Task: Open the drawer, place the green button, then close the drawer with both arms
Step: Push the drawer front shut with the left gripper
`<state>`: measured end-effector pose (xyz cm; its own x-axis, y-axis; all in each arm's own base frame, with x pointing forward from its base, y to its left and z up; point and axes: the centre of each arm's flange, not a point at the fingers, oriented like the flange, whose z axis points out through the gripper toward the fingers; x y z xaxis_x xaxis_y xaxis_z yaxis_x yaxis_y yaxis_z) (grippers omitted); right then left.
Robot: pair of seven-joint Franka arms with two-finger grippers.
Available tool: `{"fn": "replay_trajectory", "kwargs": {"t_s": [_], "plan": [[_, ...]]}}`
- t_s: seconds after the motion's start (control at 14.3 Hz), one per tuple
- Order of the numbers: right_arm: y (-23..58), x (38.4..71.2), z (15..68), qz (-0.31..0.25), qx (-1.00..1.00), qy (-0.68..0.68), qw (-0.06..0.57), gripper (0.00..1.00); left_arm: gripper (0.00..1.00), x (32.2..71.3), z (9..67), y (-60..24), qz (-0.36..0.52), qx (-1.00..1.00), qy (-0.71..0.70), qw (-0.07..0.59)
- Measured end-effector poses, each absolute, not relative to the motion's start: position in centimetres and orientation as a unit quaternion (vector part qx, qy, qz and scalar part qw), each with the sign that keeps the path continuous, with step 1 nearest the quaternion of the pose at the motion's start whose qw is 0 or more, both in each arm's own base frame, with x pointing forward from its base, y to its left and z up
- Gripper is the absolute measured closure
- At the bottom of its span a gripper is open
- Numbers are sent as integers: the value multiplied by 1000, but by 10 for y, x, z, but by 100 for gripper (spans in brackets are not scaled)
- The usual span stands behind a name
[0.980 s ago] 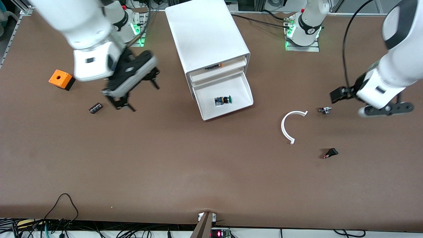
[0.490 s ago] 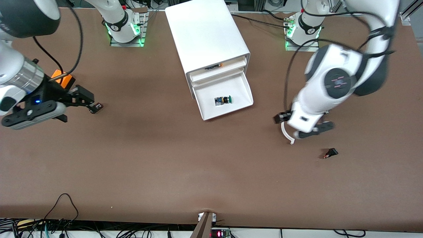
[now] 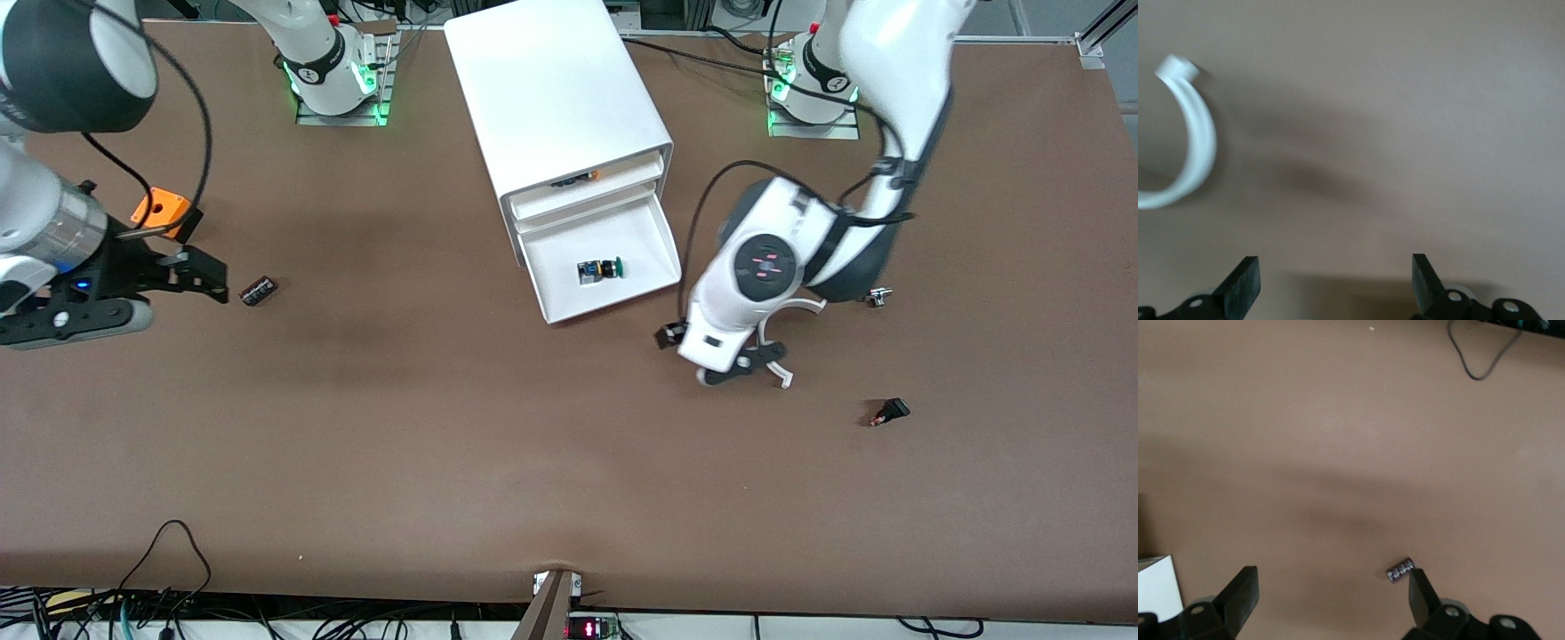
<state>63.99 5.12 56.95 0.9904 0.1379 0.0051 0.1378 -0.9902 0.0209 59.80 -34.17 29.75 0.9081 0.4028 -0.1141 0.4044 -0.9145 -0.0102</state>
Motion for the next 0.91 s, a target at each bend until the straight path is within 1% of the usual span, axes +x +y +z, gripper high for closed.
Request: {"fn": "replay_trajectory", "kwargs": {"t_s": [0.14,0.42,0.7,0.91], "plan": [[15,633,569,-3,999,49,11,0,0,584,278,-370,-56,977,204,12],[-33,613,574,-9,999,49,6,0,0,565,238,-394,-62,980,188,13],[-52,598,576,-12,999,46,3,0,0,549,228,-412,-68,983,171,9],[-55,595,575,-10,996,85,2,0,0,538,226,-423,-76,984,161,5]]}}
